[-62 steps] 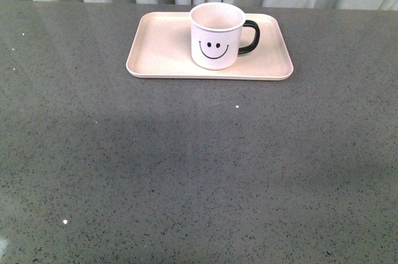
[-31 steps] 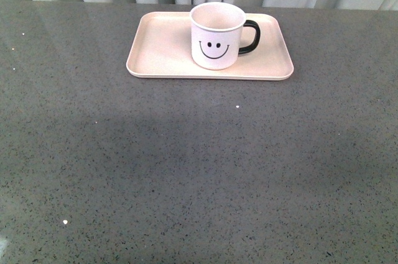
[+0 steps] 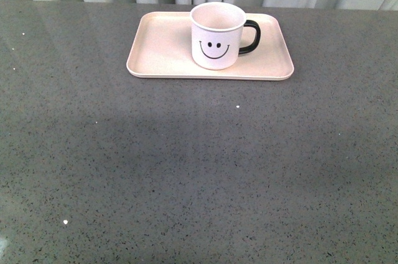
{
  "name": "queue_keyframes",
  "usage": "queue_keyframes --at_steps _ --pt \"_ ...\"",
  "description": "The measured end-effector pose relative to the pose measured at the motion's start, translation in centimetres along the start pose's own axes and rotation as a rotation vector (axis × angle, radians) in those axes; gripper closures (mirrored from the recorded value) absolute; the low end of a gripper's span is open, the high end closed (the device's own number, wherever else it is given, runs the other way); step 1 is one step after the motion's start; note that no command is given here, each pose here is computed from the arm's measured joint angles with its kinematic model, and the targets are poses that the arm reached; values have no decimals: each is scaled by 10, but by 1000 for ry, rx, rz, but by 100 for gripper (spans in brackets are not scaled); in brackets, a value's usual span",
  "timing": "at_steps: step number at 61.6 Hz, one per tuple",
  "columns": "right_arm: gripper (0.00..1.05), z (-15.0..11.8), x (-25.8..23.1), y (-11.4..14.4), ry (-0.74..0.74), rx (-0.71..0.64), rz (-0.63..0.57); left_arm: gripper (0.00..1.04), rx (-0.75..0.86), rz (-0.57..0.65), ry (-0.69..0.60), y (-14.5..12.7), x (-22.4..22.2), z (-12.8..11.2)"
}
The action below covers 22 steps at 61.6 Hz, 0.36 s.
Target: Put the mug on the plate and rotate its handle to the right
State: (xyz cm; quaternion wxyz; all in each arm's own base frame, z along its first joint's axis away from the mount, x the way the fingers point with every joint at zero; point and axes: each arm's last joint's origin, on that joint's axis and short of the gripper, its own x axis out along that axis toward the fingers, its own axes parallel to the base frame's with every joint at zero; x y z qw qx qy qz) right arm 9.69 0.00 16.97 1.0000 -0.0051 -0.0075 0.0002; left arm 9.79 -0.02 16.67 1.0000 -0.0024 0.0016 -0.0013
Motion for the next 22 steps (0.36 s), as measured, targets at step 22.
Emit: queue_keyframes --at_steps 22 --pt "9 0 0 0 0 0 0 9 0 0 0 0 0 0"
